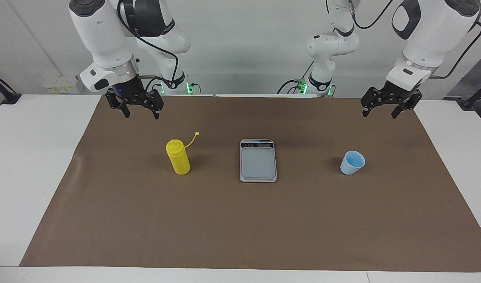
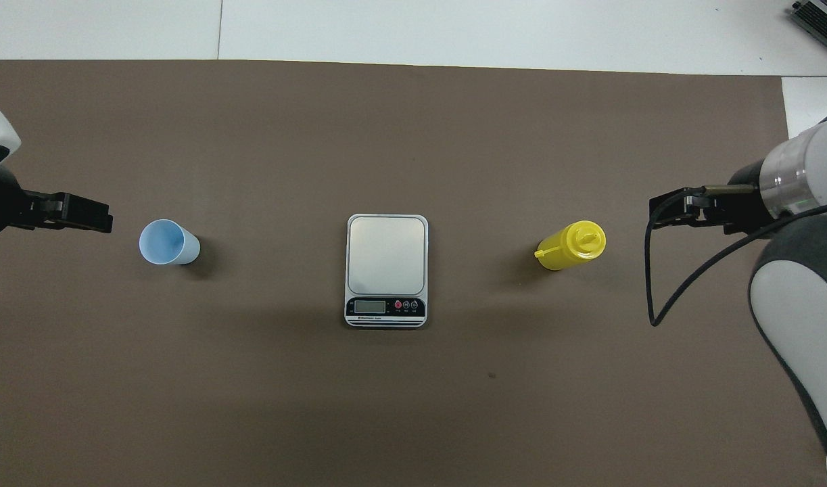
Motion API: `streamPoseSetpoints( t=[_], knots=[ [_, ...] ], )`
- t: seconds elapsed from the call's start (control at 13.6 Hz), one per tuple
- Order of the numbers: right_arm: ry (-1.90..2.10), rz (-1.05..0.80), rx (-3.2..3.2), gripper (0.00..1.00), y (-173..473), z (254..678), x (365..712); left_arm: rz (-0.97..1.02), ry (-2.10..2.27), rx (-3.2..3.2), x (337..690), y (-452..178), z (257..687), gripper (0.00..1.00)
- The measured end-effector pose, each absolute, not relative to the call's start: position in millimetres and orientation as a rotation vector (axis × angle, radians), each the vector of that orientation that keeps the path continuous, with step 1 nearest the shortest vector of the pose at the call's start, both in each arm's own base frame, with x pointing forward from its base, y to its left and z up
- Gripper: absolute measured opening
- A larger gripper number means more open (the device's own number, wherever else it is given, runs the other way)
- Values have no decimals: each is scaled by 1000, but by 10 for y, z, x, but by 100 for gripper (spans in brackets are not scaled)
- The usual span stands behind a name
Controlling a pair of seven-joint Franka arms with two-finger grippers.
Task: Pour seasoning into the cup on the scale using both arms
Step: 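Move the left gripper toward the light blue cup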
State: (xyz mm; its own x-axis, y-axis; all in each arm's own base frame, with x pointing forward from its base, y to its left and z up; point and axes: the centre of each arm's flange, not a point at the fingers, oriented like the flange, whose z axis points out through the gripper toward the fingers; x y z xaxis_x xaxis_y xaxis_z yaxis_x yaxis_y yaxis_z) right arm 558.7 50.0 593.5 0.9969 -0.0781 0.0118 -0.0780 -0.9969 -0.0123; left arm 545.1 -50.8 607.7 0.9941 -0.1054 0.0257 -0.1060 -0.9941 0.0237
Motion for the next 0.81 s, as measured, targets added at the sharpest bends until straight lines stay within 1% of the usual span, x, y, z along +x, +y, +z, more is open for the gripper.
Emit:
streamPoseSetpoints(
  t=[0.22, 0.44, 0.59, 0.81],
  knots=[
    [123, -19, -3127, 100, 495, 5935, 5588, 34, -161, 3112, 5452, -493, 6056, 100],
    [123, -15, -3128, 100, 495, 5933, 5585, 48, -129, 3113, 5494, -390, 5908, 100],
    [123, -12, -3128, 100, 497, 5928, 5583, 73, -96, 3110, 5568, -286, 5662, 100],
    [109, -3, -3129, 100, 537, 5910, 5574, 78, -50, 3104, 5677, -162, 5068, 100]
  ],
)
